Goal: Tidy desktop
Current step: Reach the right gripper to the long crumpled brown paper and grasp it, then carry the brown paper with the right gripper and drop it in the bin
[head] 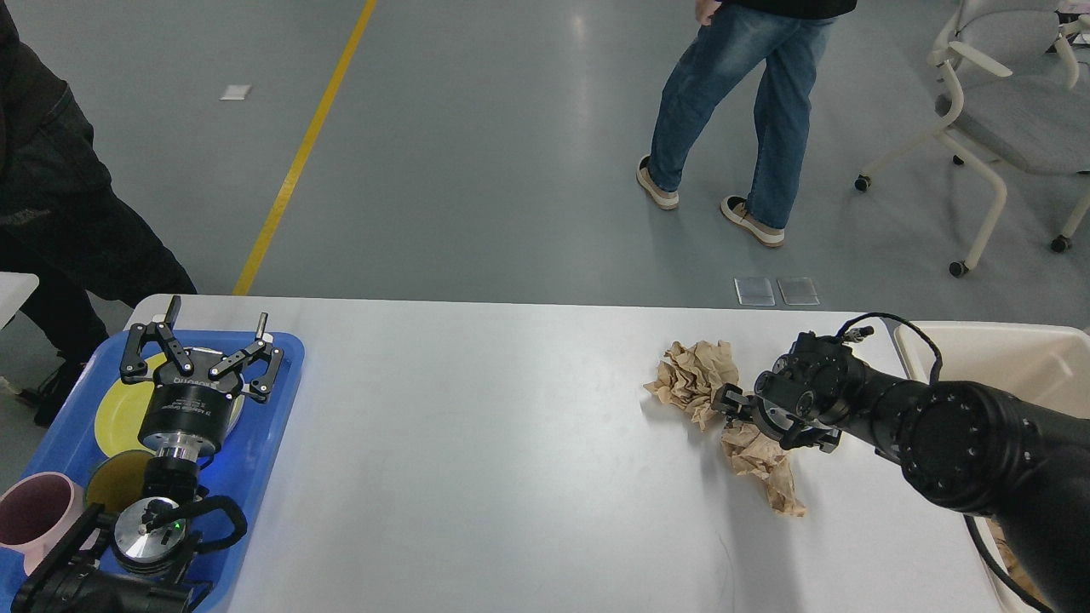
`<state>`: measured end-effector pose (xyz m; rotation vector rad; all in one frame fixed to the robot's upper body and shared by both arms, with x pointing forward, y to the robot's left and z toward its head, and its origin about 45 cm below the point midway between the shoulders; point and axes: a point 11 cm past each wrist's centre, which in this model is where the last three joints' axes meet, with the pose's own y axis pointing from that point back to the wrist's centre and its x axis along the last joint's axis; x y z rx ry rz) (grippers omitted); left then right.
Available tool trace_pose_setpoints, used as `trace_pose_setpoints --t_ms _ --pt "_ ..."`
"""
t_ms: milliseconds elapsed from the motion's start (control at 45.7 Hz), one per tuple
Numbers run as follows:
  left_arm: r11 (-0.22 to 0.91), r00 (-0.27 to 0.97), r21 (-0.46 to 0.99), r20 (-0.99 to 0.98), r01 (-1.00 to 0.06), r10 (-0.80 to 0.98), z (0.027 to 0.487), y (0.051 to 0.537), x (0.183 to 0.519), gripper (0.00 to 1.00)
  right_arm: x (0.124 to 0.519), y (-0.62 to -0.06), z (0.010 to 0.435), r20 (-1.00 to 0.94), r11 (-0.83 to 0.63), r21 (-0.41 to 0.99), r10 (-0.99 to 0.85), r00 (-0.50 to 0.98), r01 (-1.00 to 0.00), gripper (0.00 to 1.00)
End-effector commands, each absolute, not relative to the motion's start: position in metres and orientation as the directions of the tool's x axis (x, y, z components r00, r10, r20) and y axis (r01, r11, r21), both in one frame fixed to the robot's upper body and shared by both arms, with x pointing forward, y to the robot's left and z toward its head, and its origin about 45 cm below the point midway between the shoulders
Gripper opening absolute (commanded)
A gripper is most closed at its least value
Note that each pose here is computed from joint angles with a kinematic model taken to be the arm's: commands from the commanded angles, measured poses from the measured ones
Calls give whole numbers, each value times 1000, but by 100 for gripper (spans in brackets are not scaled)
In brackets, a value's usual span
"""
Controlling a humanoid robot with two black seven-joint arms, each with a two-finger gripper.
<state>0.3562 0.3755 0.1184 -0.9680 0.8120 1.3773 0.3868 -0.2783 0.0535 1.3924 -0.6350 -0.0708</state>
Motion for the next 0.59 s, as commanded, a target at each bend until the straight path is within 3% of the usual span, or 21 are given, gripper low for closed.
trace_pose_setpoints --t_ms 0,131,241,306,350,569 --pt "-51 53 -82 -909 -995 413 118 376 356 96 383 -275 48 381 199 924 -435 816 -326 87" --pt "-50 52 -80 -909 -996 413 118 376 356 96 375 -265 44 347 179 937 -425 836 -299 58" --pt "-49 53 -81 -909 -995 413 118 375 356 96 368 -263 43 316 170 948 -421 850 -269 21" --pt "-49 53 -81 -909 -995 413 118 375 356 96 366 -268 43 312 174 949 -428 848 -262 6" --pt "-50 52 -80 -909 -996 413 118 376 356 96 366 -272 44 310 177 950 -432 847 -258 0" --pt "-49 53 -81 -909 -996 413 118 375 356 96 354 -271 58 229 148 972 -425 876 -183 0"
